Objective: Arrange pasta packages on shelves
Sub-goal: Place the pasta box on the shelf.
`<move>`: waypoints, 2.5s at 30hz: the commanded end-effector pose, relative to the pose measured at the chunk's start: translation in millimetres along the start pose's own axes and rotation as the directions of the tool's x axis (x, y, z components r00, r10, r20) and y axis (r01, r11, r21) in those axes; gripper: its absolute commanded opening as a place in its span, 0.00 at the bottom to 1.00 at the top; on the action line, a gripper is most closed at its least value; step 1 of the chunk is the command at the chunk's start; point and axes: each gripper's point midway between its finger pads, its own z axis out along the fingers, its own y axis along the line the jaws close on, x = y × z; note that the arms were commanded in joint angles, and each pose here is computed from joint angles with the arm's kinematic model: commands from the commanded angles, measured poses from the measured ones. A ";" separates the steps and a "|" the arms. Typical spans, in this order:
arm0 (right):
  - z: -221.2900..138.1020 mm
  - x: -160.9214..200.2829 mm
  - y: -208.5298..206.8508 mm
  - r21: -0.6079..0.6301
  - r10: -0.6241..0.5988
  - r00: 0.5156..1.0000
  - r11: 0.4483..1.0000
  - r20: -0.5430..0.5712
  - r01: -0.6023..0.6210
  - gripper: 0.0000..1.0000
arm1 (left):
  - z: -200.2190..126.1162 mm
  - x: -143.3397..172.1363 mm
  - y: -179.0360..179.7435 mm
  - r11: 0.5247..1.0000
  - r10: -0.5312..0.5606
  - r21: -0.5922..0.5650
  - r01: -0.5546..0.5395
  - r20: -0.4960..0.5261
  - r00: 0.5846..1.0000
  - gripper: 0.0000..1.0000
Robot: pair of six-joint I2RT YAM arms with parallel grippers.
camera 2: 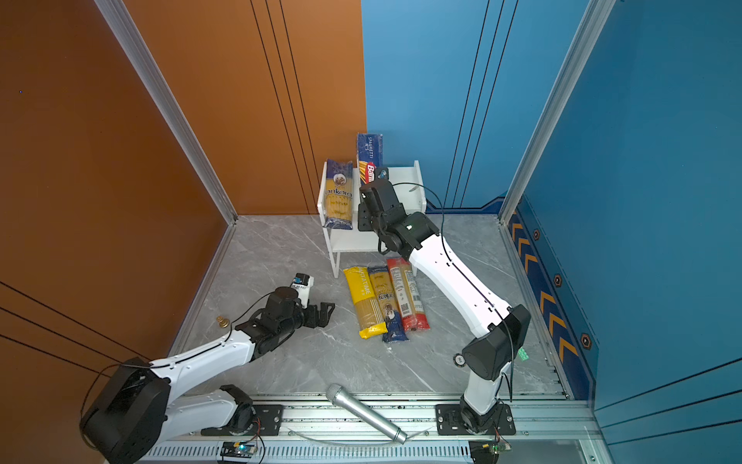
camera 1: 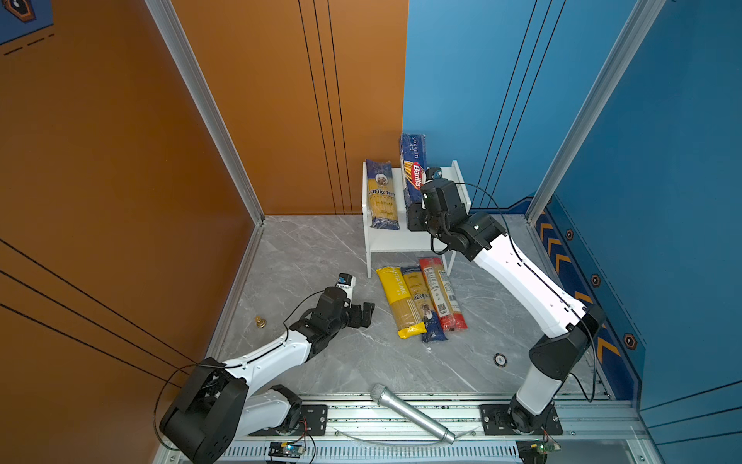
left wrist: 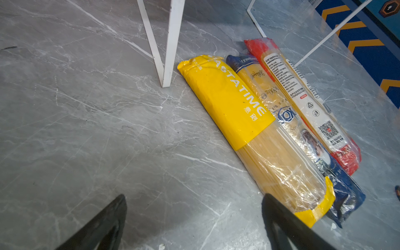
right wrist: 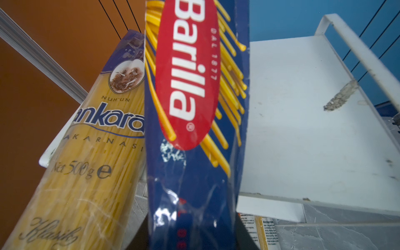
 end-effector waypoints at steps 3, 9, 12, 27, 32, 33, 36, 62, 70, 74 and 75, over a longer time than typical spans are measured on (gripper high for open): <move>-6.1 -42.5 -0.8 -0.007 0.077 0.984 0.997 0.162 -0.076 0.13 | -2.3 -5.6 -2.7 1.000 0.019 -0.003 -0.018 0.013 1.000 0.98; -0.5 -39.1 -1.9 0.002 0.079 0.985 0.997 0.154 -0.080 0.17 | -2.6 -5.8 -2.5 1.000 0.019 -0.004 -0.019 0.014 1.000 0.98; 0.9 -37.5 -1.3 0.000 0.079 0.986 0.997 0.149 -0.080 0.17 | -2.9 -6.1 -3.0 1.000 0.018 -0.001 -0.018 0.015 1.000 0.98; 8.0 -31.7 -3.3 0.017 0.076 0.988 0.997 0.137 -0.079 0.24 | -4.0 -5.0 -3.0 1.000 0.019 0.002 -0.019 0.015 1.000 0.98; 10.3 -30.2 -4.0 0.020 0.073 0.988 0.997 0.133 -0.077 0.33 | -4.3 -4.8 -3.5 1.000 0.018 0.003 -0.018 0.014 1.000 0.98; 10.7 -30.0 -4.2 0.021 0.074 0.988 0.997 0.132 -0.077 0.33 | -4.3 -4.6 -3.5 1.000 0.018 0.003 -0.019 0.013 1.000 0.98; 11.8 -29.1 -4.3 0.023 0.072 0.989 0.997 0.130 -0.075 0.35 | -4.3 -4.9 -3.4 1.000 0.018 0.003 -0.018 0.014 1.000 0.98; 22.9 -20.2 -2.7 0.024 0.070 0.992 0.997 0.105 -0.073 0.40 | -4.2 -3.4 -3.3 1.000 0.018 0.004 -0.018 0.010 1.000 0.98; 28.8 -14.6 0.8 0.014 0.071 0.994 0.997 0.088 -0.073 0.37 | -3.4 -2.6 -2.7 1.000 0.017 0.001 -0.017 0.008 1.000 0.98; 32.6 -10.5 1.2 0.019 0.074 0.994 0.997 0.078 -0.076 0.35 | -3.1 -2.2 -2.2 1.000 0.016 0.000 -0.016 0.007 1.000 0.98; 33.8 -9.3 1.5 0.020 0.074 0.994 0.997 0.075 -0.076 0.34 | -3.1 -2.6 -2.6 1.000 0.017 0.001 -0.017 0.008 1.000 0.98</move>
